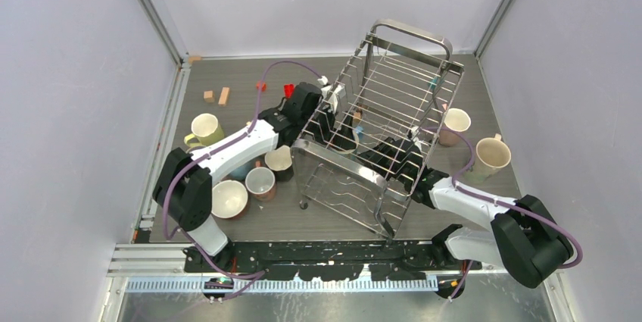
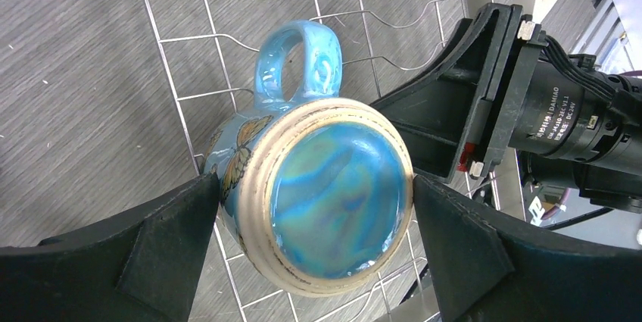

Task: Unload the cups from the dish rack
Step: Move the cup to the dish rack.

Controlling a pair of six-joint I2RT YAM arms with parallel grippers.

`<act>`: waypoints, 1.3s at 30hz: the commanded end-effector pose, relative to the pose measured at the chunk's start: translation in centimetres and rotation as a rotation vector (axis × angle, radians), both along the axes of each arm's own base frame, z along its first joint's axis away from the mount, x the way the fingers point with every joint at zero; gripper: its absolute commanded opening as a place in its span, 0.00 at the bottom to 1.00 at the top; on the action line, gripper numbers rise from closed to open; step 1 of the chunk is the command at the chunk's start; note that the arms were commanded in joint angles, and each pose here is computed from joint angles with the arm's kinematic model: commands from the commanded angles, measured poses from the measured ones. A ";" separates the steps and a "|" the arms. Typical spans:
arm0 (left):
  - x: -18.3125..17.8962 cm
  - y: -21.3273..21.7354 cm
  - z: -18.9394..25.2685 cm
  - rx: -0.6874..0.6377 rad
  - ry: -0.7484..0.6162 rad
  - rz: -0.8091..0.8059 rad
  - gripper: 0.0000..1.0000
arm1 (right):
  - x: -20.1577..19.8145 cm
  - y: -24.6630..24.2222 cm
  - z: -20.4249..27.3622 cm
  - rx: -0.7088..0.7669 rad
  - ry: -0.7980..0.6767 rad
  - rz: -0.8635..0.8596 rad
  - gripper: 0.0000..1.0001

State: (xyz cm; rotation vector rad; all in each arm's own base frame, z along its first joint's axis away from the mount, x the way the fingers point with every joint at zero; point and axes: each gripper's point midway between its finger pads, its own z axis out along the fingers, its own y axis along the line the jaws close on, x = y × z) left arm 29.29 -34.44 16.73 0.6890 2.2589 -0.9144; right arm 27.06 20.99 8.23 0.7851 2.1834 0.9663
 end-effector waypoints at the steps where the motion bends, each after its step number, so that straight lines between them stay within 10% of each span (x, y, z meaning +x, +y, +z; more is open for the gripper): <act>1: 0.0 0.0 -0.4 0.022 -0.044 0.003 1.00 | 1.6 1.8 4.6 0.107 -0.130 0.017 0.49; 39: -0.4 2.6 0.2 0.127 -0.136 0.033 1.00 | 1.9 4.2 11.0 0.200 -0.202 0.109 0.55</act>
